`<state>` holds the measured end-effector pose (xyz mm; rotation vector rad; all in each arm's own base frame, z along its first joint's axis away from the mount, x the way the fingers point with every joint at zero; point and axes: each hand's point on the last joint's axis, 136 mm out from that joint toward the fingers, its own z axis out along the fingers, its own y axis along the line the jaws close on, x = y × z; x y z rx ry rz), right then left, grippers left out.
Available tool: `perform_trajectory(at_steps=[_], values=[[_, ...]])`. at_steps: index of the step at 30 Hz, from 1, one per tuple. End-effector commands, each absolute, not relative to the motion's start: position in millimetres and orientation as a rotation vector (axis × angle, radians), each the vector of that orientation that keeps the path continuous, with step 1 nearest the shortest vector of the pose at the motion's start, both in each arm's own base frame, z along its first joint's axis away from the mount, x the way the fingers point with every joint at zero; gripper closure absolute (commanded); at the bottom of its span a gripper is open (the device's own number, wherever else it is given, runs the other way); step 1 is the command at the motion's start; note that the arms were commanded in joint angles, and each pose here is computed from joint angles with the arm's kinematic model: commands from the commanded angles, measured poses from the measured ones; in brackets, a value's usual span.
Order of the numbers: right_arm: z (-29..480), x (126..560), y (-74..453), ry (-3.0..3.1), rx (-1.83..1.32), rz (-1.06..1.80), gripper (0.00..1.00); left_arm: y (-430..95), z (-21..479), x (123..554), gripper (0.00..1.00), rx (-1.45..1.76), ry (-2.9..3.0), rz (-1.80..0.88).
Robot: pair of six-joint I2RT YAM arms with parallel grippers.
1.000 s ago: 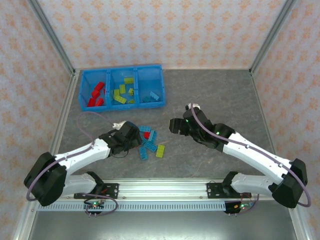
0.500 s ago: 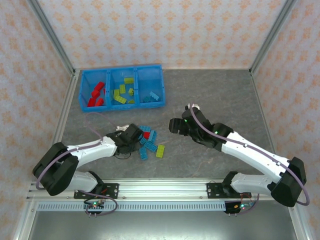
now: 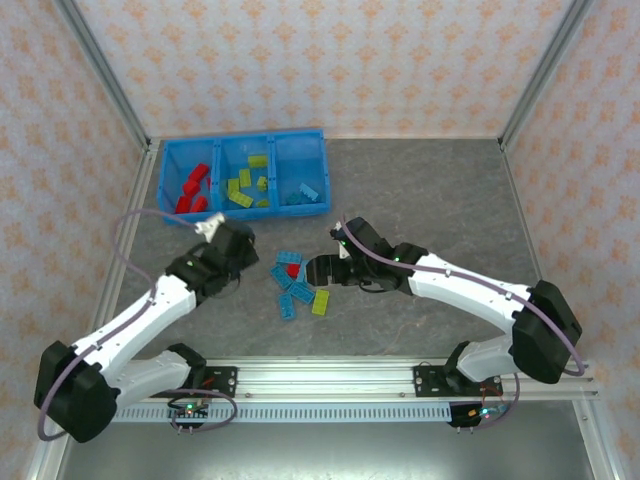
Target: Sort the legos into containers by color
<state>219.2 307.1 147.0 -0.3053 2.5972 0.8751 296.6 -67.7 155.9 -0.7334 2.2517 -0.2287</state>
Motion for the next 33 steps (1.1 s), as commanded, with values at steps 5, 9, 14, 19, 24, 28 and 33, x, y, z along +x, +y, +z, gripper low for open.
perform_trajectory(at_steps=[5, 9, 14, 19, 24, 28, 33], values=[[159, 225, 311, 2.551, -0.280, 0.910, 0.15, 34, 208, 371, 0.87, -0.900, 2.027, 0.064], [162, 222, 306, 2.553, -0.282, 0.898, 0.15, 66, 200, 429, 0.87, -1.011, 2.042, -0.003], [167, 221, 296, 2.542, -0.268, 0.860, 0.15, 86, 171, 491, 0.77, -1.128, 2.094, -0.166], [167, 221, 289, 2.535, -0.242, 0.833, 0.15, 96, 179, 504, 0.52, -1.136, 2.082, -0.228], [159, 228, 288, 2.542, -0.233, 0.778, 0.15, 82, 204, 480, 0.49, -1.117, 2.016, -0.329], [146, 239, 285, 2.558, -0.260, 0.657, 0.15, 37, 230, 437, 0.49, -1.014, 2.010, -0.419], [132, 241, 300, 2.585, -0.334, 0.610, 0.16, -55, 234, 371, 0.46, -0.654, 2.098, -0.353]])
